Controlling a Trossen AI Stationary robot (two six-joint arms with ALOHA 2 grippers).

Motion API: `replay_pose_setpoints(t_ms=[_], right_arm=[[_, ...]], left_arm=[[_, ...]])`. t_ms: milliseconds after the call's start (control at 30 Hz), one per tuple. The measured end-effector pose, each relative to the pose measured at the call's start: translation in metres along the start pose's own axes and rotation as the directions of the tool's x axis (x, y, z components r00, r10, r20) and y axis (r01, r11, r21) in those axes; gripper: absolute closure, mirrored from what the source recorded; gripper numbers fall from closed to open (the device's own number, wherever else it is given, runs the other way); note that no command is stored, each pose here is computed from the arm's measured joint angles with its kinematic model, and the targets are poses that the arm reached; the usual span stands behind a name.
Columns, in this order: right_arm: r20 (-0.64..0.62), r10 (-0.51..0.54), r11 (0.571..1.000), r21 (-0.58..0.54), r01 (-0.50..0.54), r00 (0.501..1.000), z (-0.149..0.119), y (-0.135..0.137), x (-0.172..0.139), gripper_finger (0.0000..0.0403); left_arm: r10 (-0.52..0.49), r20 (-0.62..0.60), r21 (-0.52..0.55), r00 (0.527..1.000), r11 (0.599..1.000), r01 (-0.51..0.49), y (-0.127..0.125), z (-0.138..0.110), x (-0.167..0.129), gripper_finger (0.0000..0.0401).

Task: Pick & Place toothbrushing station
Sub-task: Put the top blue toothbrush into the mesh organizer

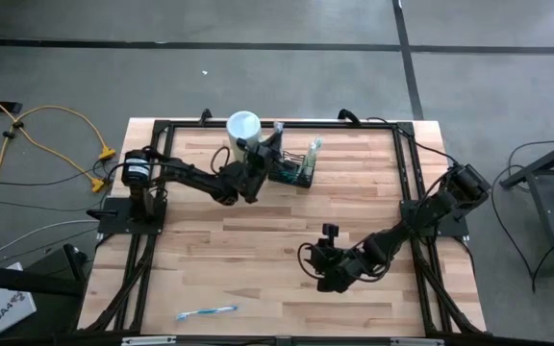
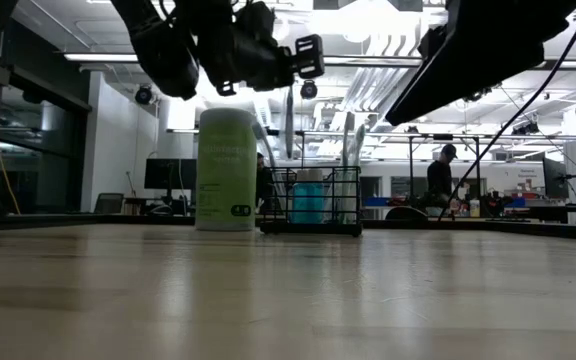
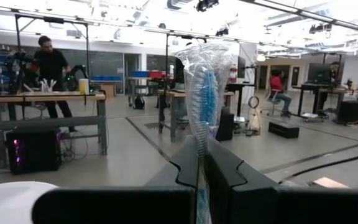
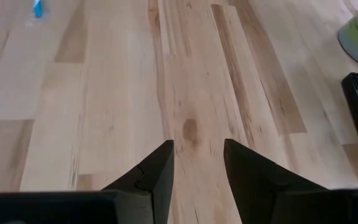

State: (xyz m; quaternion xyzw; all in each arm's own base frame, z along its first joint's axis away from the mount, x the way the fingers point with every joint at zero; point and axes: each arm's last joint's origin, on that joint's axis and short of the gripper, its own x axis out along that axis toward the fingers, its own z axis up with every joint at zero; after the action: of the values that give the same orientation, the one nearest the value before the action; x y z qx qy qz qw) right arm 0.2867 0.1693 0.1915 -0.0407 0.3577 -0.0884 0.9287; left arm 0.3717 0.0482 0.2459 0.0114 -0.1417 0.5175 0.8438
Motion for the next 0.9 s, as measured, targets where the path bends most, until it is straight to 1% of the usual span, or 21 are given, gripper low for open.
replay_pose_setpoints(t_ms=[500, 900], right_arm=[[0.001, -0.001, 1.000, 0.000, 0.001, 1.000, 0.000, 0.000, 0.000, 0.0270], [0.001, 0.010, 1.000, 0.005, -0.010, 1.000, 0.000, 0.000, 0.000, 0.0270]], left_arm=[[0.010, -0.002, 0.019, 1.000, 1.000, -0.010, 0.003, -0.001, 0.004, 0.0400], [0.028, 0.002, 0.031, 1.000, 0.999, -0.028, 0.000, -0.024, 0.003, 0.0400]])
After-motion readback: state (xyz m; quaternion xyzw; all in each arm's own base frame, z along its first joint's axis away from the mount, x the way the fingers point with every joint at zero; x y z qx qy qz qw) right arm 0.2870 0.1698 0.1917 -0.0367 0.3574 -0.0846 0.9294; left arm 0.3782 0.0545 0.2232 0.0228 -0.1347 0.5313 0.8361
